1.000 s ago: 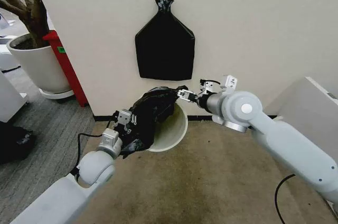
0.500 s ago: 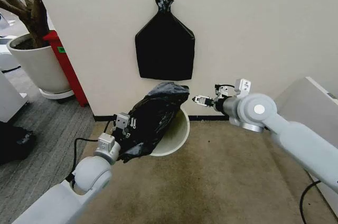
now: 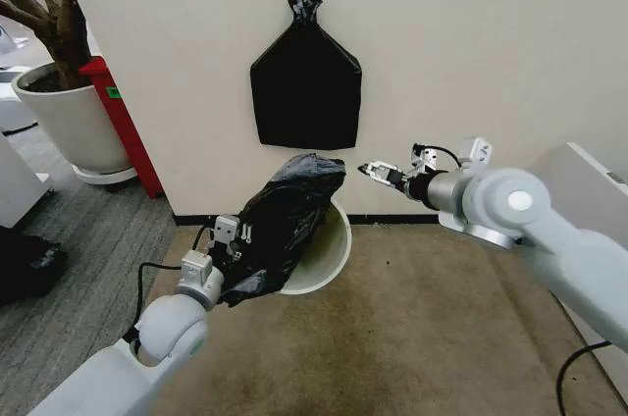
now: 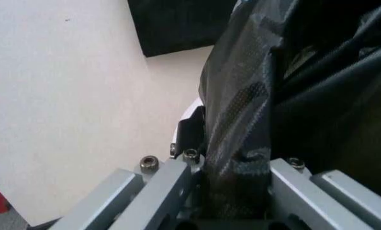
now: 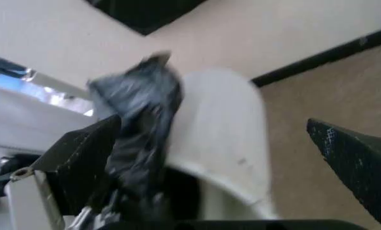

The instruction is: Place the garbage bag over the trash bin.

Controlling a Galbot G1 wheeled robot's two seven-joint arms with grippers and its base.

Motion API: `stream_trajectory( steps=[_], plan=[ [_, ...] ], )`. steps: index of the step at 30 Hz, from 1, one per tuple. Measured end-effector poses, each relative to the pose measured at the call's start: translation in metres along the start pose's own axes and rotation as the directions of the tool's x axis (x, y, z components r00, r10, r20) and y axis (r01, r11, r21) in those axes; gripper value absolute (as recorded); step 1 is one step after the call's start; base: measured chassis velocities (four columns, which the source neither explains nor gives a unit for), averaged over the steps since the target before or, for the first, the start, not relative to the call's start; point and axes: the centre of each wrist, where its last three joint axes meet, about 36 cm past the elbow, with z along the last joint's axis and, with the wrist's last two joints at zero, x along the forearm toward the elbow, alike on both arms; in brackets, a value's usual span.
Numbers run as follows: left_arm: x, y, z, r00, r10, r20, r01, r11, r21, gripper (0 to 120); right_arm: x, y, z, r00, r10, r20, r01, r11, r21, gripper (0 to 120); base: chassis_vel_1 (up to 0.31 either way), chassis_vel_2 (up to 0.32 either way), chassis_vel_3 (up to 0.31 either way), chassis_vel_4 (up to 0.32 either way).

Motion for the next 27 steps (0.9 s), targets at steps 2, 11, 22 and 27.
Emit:
stream_trajectory(
  steps=[2, 11, 22, 27],
  plan=[
    [0.0, 0.0, 0.0, 1.0, 0.001, 0.0, -0.001, 1.0, 0.0, 1, -0.002, 0.001, 0.003, 1.0, -0.005, -0.005, 0.005, 1.0, -0.01, 100, 0.0, 0.0, 0.0, 0.0],
    [0.001, -0.001, -0.002, 1.0, 0.005, 0.004, -0.005, 1.0, -0.006, 1, -0.023, 0.006, 0.023, 1.0, 0.012, -0.021, -0.012, 1.0, -0.001, 100, 0.0, 0.0, 0.0, 0.0],
    [0.004, -0.002, -0.006, 0.999, 0.028, 0.034, -0.028, 1.0, 0.002, 1, -0.043, -0.036, 0.019, 0.968, 0.253, 0.001, -0.247, 0.947, 0.206, 100, 0.0, 0.0, 0.0, 0.0],
    [0.003, -0.002, -0.007, 0.999, 0.03, 0.039, -0.03, 1.0, 0.006, 1, -0.041, -0.047, 0.017, 0.959, 0.283, -0.01, -0.273, 0.933, 0.234, 100, 0.0, 0.0, 0.0, 0.0]
  ],
)
